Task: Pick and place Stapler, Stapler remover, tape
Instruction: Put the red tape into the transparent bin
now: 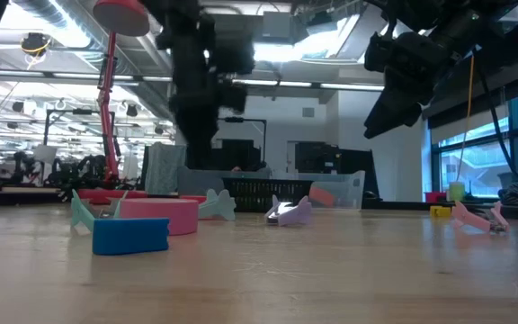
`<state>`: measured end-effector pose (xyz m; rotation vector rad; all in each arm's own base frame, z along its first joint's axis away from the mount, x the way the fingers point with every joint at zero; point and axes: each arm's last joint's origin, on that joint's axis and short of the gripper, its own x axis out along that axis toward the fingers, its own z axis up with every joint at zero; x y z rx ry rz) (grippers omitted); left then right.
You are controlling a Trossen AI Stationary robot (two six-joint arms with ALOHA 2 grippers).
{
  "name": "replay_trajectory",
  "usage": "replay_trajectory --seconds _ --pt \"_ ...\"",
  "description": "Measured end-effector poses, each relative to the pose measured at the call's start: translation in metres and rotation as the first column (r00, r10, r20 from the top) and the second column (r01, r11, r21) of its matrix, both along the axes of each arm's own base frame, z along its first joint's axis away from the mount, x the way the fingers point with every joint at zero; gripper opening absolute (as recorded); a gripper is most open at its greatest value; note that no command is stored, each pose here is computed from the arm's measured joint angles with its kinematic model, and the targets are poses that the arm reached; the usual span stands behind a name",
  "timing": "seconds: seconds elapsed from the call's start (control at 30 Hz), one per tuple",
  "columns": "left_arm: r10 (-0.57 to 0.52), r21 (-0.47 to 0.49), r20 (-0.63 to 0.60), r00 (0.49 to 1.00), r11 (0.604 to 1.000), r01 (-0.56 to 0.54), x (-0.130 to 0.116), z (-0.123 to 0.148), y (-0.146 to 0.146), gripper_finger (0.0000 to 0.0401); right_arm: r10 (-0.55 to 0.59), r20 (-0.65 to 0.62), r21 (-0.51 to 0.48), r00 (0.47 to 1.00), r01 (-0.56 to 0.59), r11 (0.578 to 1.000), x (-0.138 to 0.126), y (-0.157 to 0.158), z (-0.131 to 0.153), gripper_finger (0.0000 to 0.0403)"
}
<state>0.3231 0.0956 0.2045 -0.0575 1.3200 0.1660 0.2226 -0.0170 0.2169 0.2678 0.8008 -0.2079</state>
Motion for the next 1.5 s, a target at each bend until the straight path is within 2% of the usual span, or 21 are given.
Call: replay_trajectory --seconds 0.13,0.33,0.47,0.9,1.13,1.23,1.37,1.5 --pt "0.040 -0.010 -0.009 0.999 0.999 -0.040 -0.010 -0.018 0.011 0.0194 0.001 0.005 -0.003 1.000 -0.001 1.000 0.000 0.000 0.000 0.0204" --pt "0.074 -0.039 0.096 0.993 0.997 -0.070 -0.009 -0.016 0.032 0.0178 0.006 0.045 -0.009 0.999 -0.005 1.000 0.003 0.000 0.003 0.0204" --pt "0.082 -0.086 0.116 0.990 0.994 -0.072 -0.012 -0.016 0.040 0.0173 0.006 0.036 -0.009 0.999 -0.006 1.000 0.003 0.000 0.002 0.0204" --pt "0.055 -0.138 0.034 0.998 0.989 -0.050 -0.005 -0.048 0.042 0.0175 0.006 0.036 -0.009 0.999 -0.006 1.000 0.003 0.000 0.002 0.0204" --pt "0.031 -0.092 -0.027 0.999 0.995 -0.033 -0.002 -0.066 0.045 0.0170 0.006 0.033 -0.009 0.999 -0.006 1.000 0.002 0.000 0.002 0.0204" --pt "0.026 -0.075 -0.038 0.999 0.997 -0.029 -0.002 -0.067 0.045 0.0139 0.006 0.031 -0.009 0.999 -0.006 1.000 0.002 0.000 0.002 0.0204" --pt "-0.009 -0.074 -0.073 0.997 0.997 0.003 -0.006 -0.062 0.039 0.0041 0.007 0.023 -0.008 1.000 -0.006 1.000 0.002 0.000 0.002 0.0204" --pt "0.001 -0.112 -0.093 0.996 0.994 -0.011 -0.016 -0.043 0.027 0.0032 0.006 -0.001 -0.006 1.000 -0.006 1.000 0.000 0.000 0.000 0.0204"
